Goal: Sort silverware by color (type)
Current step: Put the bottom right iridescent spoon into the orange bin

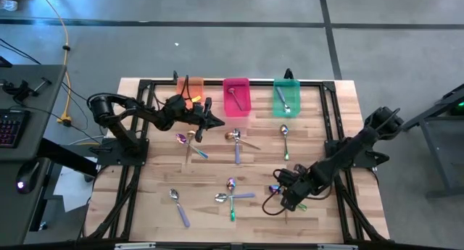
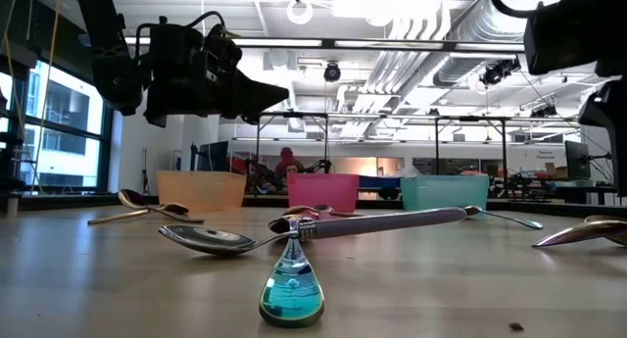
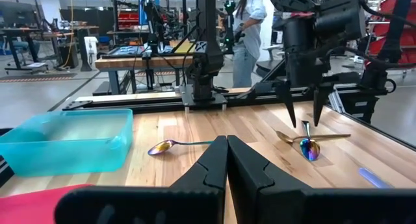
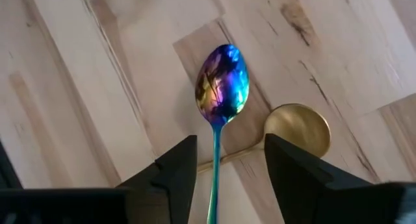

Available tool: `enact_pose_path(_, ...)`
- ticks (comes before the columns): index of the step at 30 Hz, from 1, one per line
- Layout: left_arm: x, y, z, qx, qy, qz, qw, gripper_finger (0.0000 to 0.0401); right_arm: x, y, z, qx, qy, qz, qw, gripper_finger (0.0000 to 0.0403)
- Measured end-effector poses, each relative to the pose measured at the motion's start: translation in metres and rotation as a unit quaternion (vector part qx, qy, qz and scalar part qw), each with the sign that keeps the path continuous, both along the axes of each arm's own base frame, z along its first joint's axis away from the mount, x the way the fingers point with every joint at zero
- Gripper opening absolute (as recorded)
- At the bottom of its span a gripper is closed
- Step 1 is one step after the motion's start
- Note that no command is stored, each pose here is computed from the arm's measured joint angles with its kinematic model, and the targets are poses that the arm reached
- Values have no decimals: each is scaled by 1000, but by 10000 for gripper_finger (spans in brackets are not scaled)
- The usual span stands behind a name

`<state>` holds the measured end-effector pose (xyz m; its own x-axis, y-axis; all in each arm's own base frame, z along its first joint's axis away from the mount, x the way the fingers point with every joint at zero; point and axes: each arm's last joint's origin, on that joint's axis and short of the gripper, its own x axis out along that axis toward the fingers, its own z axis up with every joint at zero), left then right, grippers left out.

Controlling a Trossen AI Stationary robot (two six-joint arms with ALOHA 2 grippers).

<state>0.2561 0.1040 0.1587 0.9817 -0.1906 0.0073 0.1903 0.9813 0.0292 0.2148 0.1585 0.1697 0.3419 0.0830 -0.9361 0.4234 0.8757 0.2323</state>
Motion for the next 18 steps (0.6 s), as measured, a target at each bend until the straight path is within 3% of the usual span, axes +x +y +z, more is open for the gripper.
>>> enact_pose_path(18,0,0,0,3,-1,1,1000,0,6,4,-2,10,-24,-8,1000,165)
